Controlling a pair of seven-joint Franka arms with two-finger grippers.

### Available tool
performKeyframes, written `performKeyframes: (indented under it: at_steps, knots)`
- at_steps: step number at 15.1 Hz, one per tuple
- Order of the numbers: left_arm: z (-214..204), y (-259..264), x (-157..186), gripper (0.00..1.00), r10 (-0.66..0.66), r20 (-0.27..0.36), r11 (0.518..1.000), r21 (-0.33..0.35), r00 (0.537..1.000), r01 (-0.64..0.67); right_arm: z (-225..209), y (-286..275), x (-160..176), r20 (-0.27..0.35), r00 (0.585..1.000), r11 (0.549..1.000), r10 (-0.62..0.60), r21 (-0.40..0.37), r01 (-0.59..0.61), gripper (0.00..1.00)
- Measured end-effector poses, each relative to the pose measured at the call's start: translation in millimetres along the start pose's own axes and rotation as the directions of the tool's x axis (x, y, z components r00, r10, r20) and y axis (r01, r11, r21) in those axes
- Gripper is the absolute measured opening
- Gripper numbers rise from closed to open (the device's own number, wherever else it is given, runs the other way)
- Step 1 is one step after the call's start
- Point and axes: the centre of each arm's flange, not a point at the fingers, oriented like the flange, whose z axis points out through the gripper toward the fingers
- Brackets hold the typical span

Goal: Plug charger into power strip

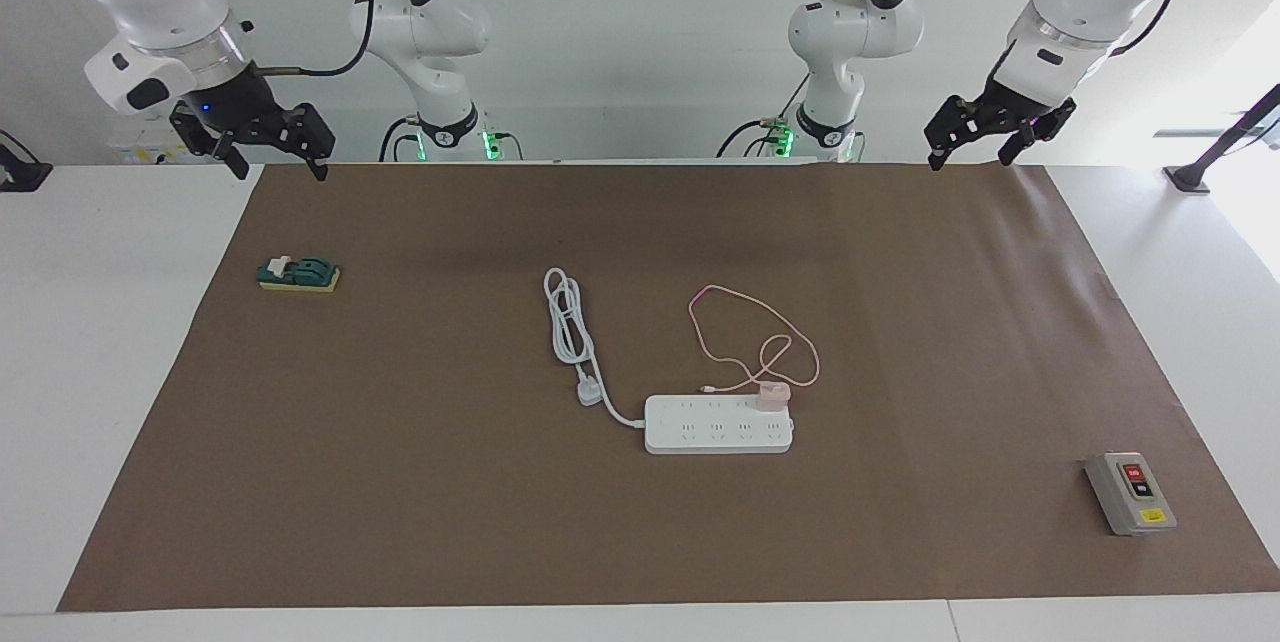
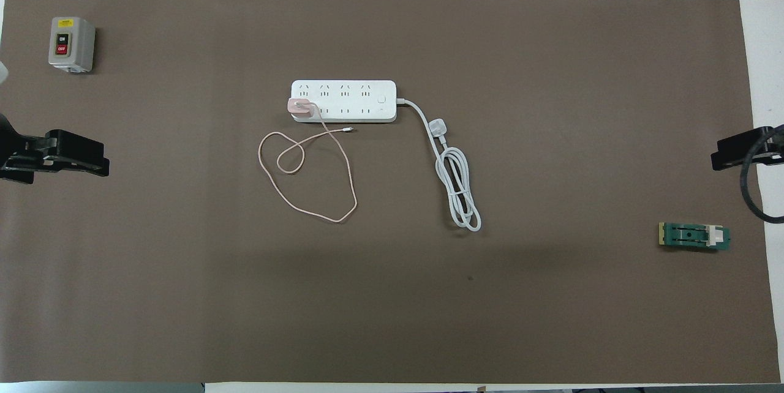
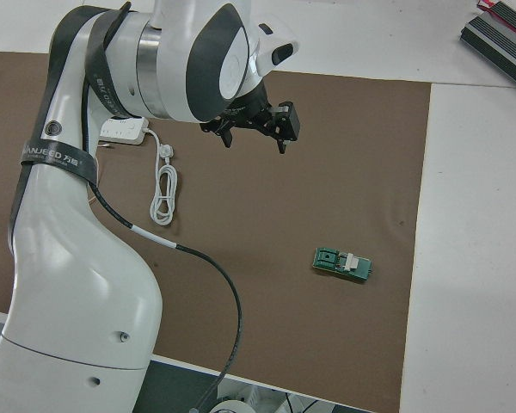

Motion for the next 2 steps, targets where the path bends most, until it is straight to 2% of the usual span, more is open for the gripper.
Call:
performKeyframes:
  at_steps: [2]
  knots:
    - [0.0,-0.1,0.0,1.0,0.0,0.0,1.0,0.0,1.0,0.0,-0.1,0.2,0.0,0.0,1.0,1.0,0.0,0.0,0.0,1.0]
